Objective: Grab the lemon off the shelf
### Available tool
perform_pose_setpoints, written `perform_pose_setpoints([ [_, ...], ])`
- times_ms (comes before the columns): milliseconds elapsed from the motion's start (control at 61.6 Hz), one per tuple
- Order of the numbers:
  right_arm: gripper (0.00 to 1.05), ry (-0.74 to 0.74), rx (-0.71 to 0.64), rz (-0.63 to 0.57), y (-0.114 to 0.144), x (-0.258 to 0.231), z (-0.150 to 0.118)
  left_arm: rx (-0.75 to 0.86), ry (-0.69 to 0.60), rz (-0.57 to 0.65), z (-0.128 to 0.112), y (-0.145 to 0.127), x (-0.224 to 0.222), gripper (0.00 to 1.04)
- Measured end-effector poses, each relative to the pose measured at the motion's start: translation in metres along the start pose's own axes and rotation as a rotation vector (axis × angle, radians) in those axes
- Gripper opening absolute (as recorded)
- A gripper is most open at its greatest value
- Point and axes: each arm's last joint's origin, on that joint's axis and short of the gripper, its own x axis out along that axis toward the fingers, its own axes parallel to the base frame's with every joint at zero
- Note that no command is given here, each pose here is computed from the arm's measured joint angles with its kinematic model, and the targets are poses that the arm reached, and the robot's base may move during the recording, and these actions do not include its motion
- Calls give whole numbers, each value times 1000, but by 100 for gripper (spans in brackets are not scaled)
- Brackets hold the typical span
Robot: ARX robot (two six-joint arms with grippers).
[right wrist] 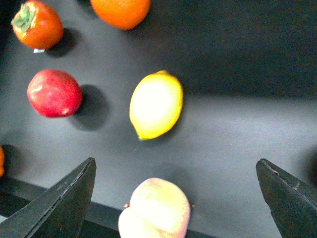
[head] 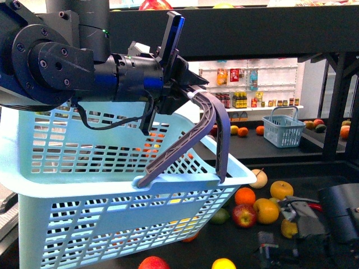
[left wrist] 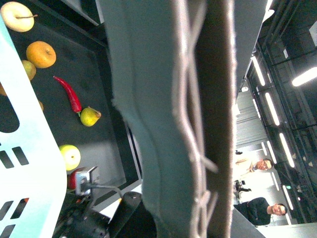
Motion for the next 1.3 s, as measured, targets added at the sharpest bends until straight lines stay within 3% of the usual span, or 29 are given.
perform_pose_setpoints([
  [292,97,98,-156,-38,33,60,-20,0,-1,1,0,0,0,8],
  [633,97,85,-249,-141,36,113,-10,0,0,0,0,0,0,8],
  [1298,97,86,-310,-200,37,166,-8,0,-1,0,0,0,0,8],
])
